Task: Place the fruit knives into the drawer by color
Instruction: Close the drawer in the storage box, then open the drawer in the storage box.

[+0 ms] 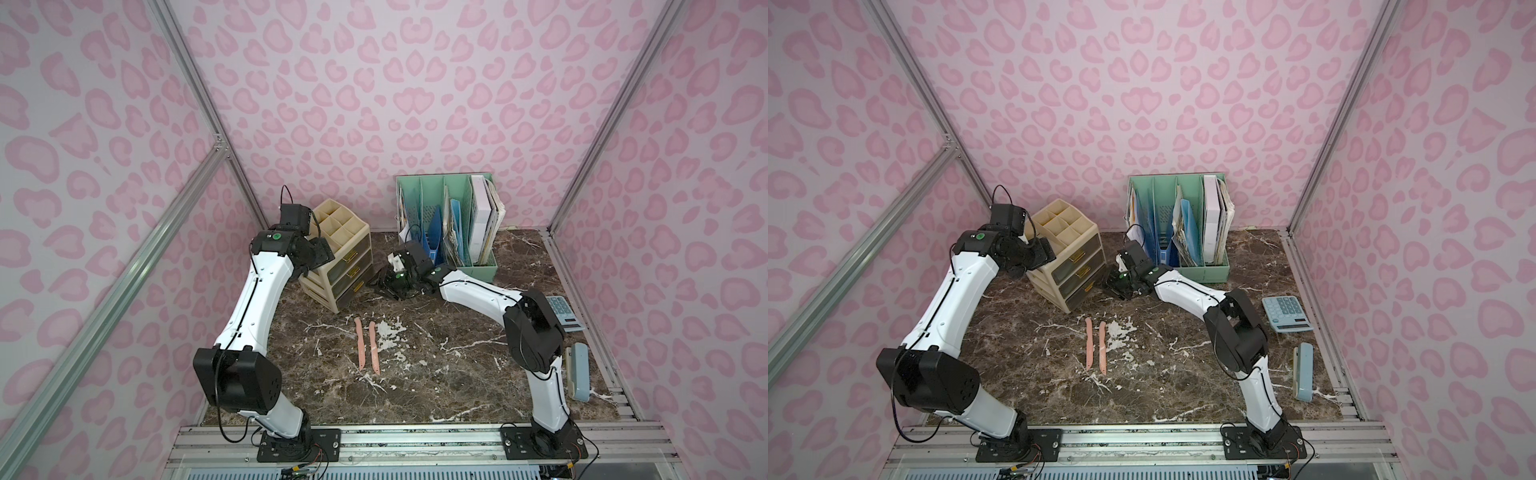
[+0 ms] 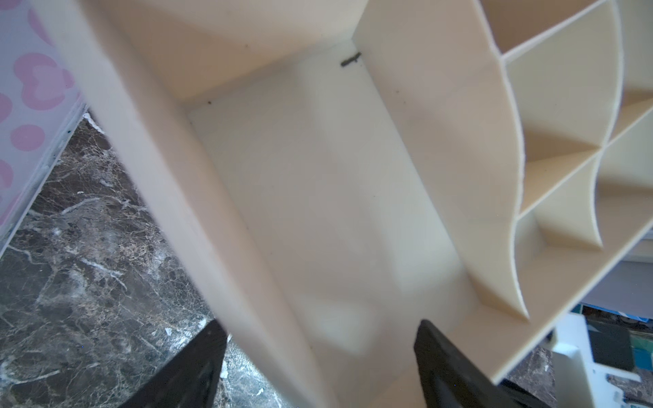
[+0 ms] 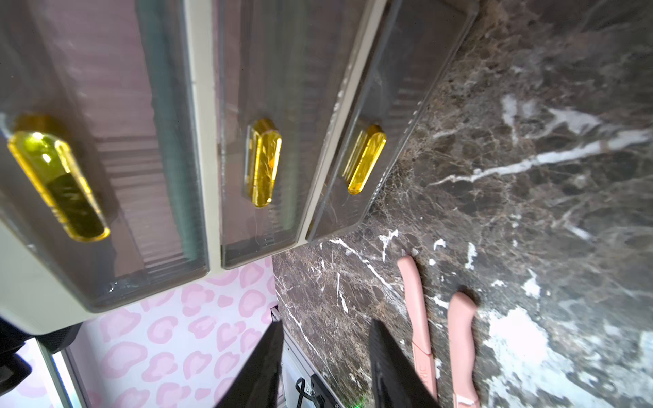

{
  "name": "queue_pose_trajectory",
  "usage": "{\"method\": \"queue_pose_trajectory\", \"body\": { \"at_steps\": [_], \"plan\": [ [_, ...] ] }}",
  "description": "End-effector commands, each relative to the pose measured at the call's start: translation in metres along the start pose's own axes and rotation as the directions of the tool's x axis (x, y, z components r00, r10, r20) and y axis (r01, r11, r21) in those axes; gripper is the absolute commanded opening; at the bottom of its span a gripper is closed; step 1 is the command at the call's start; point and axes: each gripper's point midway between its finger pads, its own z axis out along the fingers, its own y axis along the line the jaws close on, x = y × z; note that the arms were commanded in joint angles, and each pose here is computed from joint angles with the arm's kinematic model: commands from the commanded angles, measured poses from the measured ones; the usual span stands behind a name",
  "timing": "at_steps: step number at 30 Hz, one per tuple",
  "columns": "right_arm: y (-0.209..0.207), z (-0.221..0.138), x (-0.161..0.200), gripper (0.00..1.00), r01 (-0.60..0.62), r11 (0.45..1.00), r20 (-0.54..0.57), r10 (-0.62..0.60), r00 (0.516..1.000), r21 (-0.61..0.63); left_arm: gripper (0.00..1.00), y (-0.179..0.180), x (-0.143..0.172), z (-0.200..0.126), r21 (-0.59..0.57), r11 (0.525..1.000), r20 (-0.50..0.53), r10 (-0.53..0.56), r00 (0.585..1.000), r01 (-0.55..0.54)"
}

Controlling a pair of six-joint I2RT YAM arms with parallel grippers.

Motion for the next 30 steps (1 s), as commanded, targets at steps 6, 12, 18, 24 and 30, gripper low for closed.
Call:
{"method": "queue_pose_trajectory", "body": {
  "at_steps": [6, 12, 18, 24, 30],
  "plan": [
    [0.034, 0.004, -0.009, 0.54, -0.014, 0.967, 0.047, 0.027, 0.999, -0.253, 0.82, 0.006, 0.004, 0.0, -0.022, 1.0, -0.025, -0.005, 1.0, 0.004],
    [0.019, 0.013, -0.011, 0.49, -0.063, 0.956, 0.056, 0.083, 0.995, -0.286, 0.78, 0.007, 0.004, 0.002, -0.022, 1.0, -0.032, -0.01, 0.999, 0.009],
    [0.016, 0.02, -0.017, 0.39, -0.078, 0.934, 0.079, 0.112, 0.991, -0.349, 0.78, 0.009, 0.006, 0.005, -0.026, 1.0, -0.041, -0.008, 0.999, 0.007],
    [0.008, 0.027, -0.022, 0.43, -0.104, 0.91, 0.096, 0.155, 0.983, -0.401, 0.78, 0.008, 0.008, 0.008, -0.023, 1.0, -0.051, -0.011, 0.999, 0.01],
    [-0.002, 0.037, -0.025, 0.45, -0.118, 0.9, 0.106, 0.178, 0.978, -0.42, 0.79, 0.009, 0.01, 0.011, -0.026, 1.0, -0.058, -0.011, 0.998, 0.009]
  ]
}}
